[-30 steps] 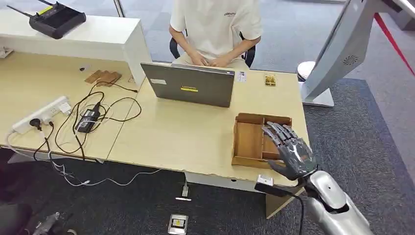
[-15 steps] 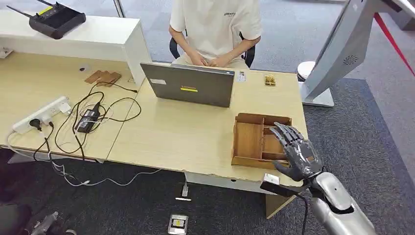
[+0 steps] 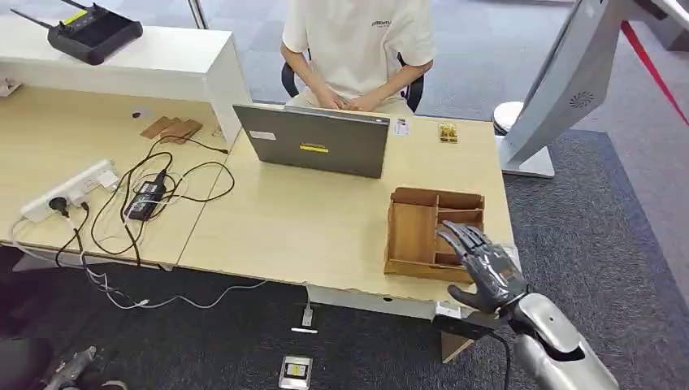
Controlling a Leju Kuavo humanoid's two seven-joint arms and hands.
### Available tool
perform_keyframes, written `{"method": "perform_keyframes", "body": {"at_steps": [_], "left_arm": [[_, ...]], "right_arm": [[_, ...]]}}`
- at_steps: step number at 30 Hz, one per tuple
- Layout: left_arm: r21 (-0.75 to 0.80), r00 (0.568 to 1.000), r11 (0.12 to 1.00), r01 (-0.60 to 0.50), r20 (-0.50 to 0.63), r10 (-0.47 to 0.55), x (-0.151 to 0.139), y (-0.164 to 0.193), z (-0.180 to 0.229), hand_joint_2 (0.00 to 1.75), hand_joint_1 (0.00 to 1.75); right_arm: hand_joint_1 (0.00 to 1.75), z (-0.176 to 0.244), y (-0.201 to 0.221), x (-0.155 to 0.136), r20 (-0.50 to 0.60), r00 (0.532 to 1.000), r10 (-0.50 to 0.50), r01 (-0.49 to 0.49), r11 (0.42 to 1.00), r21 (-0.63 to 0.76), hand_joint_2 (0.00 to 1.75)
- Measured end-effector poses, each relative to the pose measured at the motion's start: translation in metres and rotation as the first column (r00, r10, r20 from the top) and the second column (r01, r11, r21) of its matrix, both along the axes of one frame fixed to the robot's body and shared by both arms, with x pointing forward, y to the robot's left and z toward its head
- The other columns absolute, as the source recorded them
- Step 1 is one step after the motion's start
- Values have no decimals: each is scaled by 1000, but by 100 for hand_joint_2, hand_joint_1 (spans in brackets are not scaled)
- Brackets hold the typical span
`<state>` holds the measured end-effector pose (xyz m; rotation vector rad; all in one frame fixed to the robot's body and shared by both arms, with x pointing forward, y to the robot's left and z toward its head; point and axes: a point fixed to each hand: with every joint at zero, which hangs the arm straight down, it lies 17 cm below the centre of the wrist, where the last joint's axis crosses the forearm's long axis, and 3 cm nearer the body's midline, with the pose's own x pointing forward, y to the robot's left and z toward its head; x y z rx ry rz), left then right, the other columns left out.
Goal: Pass the card to the sensor for recognition and then transmit it.
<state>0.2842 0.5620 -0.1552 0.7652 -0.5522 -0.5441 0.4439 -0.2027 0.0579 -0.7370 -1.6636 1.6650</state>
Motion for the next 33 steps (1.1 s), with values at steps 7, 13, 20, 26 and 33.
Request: {"method": "perform_keyframes", "body": {"at_steps": [7, 13, 20, 26, 33], "left_arm": [[1, 1000, 1000, 8, 1, -8, 3, -1, 1, 0, 0], [-3, 1000, 1000, 5, 7, -5, 3, -1, 1, 0, 0], [-4, 1000, 1000, 7, 11, -7, 3, -1, 2, 0, 0], [-4, 1000, 1000, 7, 10, -7, 3, -1, 2, 0, 0], [-7, 1000, 1000, -5, 14, 5, 0, 1, 1, 0, 0]], "right_arm": [[0, -12, 1, -6, -49, 999, 23, -25, 999, -28, 175], [0, -18, 6, -12, -65, 997, 46, -49, 998, -44, 175], [0, -21, 9, -15, -68, 996, 57, -61, 997, -54, 175], [0, -22, 6, -11, -62, 997, 36, -40, 997, -65, 175], [0, -20, -4, 3, -43, 999, -7, 3, 996, -93, 175]]}}
